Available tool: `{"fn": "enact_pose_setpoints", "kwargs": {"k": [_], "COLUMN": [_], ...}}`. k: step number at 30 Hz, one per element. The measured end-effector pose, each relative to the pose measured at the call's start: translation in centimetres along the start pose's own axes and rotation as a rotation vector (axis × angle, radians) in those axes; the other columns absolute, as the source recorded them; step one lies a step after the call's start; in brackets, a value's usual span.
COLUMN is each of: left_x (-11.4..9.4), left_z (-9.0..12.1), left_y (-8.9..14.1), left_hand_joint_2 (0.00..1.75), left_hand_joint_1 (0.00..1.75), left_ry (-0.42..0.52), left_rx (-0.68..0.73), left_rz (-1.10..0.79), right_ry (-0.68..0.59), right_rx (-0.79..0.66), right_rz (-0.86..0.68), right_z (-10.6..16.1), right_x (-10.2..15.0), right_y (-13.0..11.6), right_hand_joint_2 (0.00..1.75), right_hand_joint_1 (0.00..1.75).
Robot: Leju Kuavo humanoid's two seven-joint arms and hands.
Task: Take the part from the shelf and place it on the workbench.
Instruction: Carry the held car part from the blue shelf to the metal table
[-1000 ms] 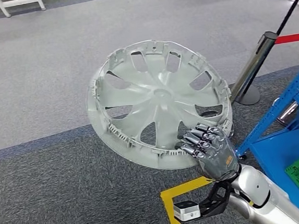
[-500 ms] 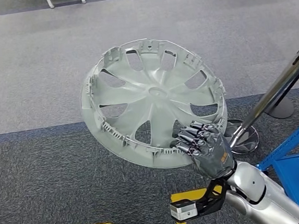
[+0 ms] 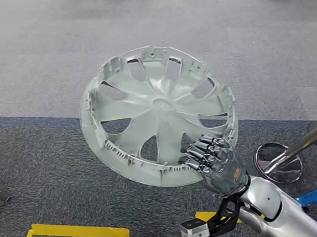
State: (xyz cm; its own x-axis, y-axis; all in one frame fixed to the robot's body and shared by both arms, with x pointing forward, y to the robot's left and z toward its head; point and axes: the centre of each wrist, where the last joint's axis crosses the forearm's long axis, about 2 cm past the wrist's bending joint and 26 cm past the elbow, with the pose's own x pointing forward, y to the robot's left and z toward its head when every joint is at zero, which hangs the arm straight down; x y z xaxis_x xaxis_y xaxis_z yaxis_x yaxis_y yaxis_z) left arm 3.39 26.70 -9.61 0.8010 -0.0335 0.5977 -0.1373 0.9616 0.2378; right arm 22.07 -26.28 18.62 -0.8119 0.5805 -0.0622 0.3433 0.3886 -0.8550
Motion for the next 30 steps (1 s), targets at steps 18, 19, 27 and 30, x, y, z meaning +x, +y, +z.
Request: {"fn": "enact_pose_setpoints", "kwargs": {"k": [18, 19, 27, 30], "left_x": [-0.2, -0.2, -0.7, -0.5], "left_z": [-0.8, -0.9, -0.9, -1.0], "left_y": [0.3, 0.4, 1.0, 0.9], "left_hand_joint_2": [1.75, 1.75, 1.75, 1.75], "left_hand_joint_1": [0.0, 0.0, 0.0, 0.0], "left_ry": [0.002, 0.002, 0.015, 0.012], "left_rx": [0.004, 0.006, 0.021, 0.018], "left_rz": [0.017, 0.019, 0.017, 0.021], "right_ry": [-0.021, -0.024, -0.025, -0.027], "right_rx": [-0.001, -0.003, 0.005, 0.016], "right_rz": [-0.022, -0.023, -0.036, -0.04], "right_z": [-1.7, -2.1, -2.4, -2.3], "right_x": [-0.5, -0.6, -0.7, -0.6], "right_y": [0.1, 0.1, 0.6, 0.8], "right_hand_joint_2": [1.75, 1.75, 1.75, 1.75], "right_hand_joint_1": [1.75, 1.75, 1.75, 1.75]}}
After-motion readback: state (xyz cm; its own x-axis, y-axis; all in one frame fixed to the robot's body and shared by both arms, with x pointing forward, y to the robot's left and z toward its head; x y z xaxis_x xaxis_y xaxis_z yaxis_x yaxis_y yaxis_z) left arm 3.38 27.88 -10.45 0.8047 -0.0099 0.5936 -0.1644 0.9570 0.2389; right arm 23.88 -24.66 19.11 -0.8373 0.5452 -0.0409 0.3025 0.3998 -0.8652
